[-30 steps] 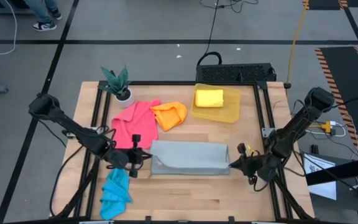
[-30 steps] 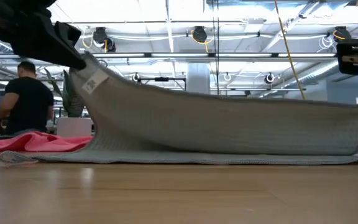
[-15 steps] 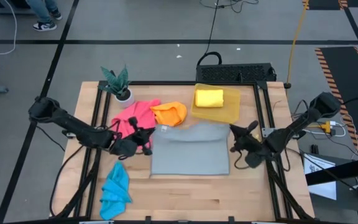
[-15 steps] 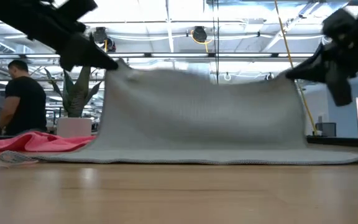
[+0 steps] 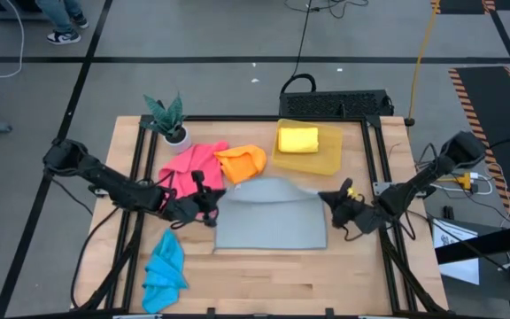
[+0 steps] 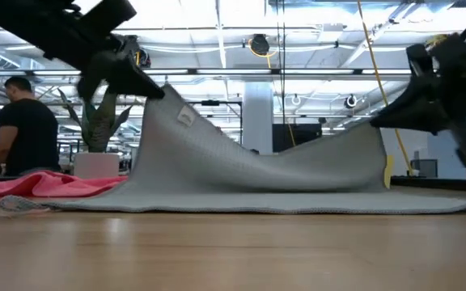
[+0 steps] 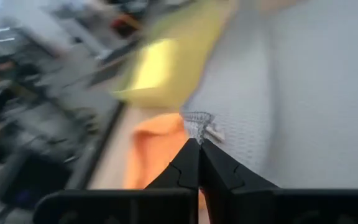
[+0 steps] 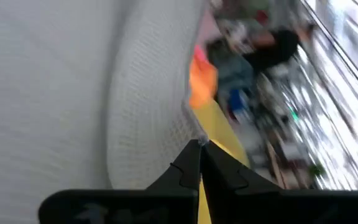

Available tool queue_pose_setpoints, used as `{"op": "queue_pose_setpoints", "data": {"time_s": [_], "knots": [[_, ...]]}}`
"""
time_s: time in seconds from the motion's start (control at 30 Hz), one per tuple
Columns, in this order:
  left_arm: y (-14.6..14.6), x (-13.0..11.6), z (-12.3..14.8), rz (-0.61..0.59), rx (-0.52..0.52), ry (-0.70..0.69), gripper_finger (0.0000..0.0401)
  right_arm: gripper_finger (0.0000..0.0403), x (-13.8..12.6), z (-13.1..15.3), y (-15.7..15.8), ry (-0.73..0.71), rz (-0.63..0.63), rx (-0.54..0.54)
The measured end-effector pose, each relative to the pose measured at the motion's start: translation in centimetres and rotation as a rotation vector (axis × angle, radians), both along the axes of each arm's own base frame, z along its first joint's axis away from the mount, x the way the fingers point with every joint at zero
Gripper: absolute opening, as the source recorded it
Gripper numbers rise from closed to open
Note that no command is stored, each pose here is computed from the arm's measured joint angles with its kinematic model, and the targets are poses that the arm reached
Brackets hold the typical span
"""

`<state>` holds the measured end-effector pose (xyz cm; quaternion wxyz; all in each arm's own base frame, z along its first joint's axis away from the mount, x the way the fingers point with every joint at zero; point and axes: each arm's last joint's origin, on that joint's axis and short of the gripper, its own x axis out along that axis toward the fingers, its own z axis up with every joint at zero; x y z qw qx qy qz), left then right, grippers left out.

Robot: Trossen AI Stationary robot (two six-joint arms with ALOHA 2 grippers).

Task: Fold microfiber towels
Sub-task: Fold the gray kitchen towel

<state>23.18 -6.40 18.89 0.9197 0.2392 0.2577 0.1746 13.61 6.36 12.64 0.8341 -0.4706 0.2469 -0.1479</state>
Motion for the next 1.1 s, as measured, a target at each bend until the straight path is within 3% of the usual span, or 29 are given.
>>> {"op": "queue_pose_setpoints", "data": {"time_s": [0.1,0.23,0.33,0.43,0.53,0.63,0.8,1.1], "knots": [[-1.2,-0.4,-0.5,-0.113,-0.093,0.038,0.0005,0.0000,-0.4,0.0,0.9,-0.004,0.063,0.011],[-2.5,-1.1,-1.4,-0.136,-0.168,0.089,0.0007,0.0000,-1.0,0.4,2.4,-0.031,0.158,0.066],[-3.3,-1.5,-1.3,-0.157,-0.198,0.082,0.0005,0.0000,-1.3,1.0,3.6,-0.057,0.225,0.177],[-4.0,-1.8,-1.2,-0.182,-0.214,0.067,0.0004,0.0000,-1.6,0.7,4.3,0.050,0.294,0.336],[-4.4,-2.0,-1.3,-0.188,-0.239,0.063,0.0009,0.0000,-2.1,0.3,4.2,0.173,0.235,0.494],[-4.6,-2.1,-1.3,-0.189,-0.258,0.058,0.0004,0.0000,-2.4,-0.2,4.0,0.237,0.191,0.580],[-5.0,-2.1,-1.6,-0.203,-0.311,0.071,0.0010,0.0000,-2.5,-0.3,4.0,0.248,0.198,0.603],[-6.1,-2.3,-2.2,-0.229,-0.265,0.079,0.0009,0.0000,-1.9,0.7,4.7,0.207,0.252,0.608]]}}
